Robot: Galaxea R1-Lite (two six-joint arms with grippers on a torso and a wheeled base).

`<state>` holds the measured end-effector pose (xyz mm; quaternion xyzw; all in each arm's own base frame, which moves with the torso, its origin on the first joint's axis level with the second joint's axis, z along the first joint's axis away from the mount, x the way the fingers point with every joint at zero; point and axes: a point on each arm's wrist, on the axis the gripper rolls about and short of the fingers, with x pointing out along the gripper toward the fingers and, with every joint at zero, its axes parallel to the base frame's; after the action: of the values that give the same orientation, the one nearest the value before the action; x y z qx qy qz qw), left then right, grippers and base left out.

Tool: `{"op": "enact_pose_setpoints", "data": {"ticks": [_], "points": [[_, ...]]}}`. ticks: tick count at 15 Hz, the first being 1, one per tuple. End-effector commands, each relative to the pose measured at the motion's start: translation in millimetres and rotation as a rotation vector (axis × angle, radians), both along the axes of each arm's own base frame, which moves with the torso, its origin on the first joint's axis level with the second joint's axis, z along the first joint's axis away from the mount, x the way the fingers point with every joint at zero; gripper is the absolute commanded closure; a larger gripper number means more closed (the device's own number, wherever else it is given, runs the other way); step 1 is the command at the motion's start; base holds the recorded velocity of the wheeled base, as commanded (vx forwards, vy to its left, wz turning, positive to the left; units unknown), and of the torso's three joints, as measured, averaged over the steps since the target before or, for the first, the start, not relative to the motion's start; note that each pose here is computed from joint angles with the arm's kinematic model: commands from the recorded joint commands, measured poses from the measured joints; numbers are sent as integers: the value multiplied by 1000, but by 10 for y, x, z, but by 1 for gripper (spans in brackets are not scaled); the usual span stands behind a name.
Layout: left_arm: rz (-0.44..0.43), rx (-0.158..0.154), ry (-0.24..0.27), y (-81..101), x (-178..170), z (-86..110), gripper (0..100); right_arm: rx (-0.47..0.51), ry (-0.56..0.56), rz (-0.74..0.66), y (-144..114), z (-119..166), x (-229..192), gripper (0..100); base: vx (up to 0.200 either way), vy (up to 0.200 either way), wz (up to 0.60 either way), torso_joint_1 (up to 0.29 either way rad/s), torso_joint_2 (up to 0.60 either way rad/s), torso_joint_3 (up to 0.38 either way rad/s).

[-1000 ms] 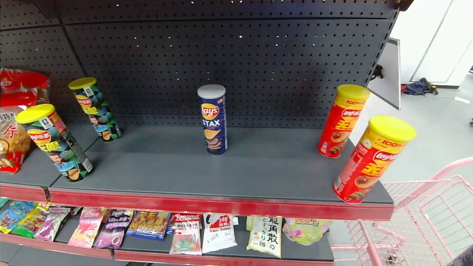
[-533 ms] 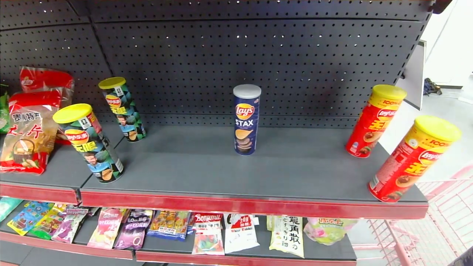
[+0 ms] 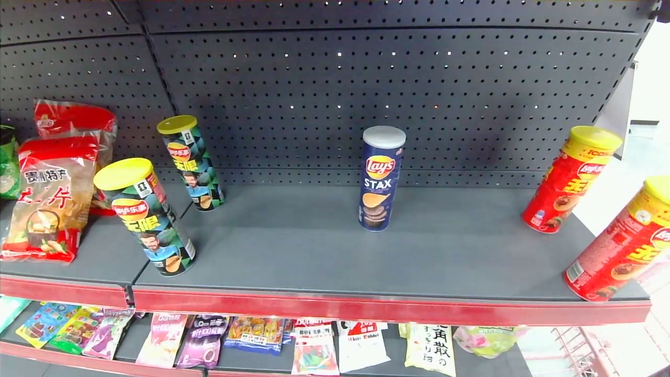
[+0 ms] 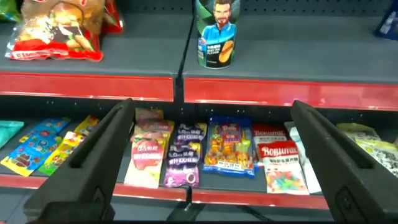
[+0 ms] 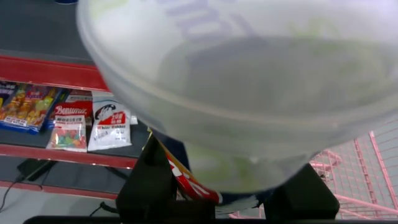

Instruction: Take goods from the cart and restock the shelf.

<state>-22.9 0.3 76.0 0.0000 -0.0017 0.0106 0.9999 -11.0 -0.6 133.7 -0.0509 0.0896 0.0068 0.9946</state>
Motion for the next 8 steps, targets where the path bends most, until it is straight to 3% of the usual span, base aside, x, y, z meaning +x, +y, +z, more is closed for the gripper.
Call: {"op": "enact_pose_setpoints", "data": {"ticks": [1, 8], "points": [[0, 0, 0, 0, 0, 1, 0, 0, -39, 2, -1, -51, -60, 100, 200, 0, 0, -17, -2, 2], [2, -2, 0, 0, 0, 1, 0, -1, -36, 2, -1, -61, -60, 100, 0, 0, 0, 0, 0, 0]]}}
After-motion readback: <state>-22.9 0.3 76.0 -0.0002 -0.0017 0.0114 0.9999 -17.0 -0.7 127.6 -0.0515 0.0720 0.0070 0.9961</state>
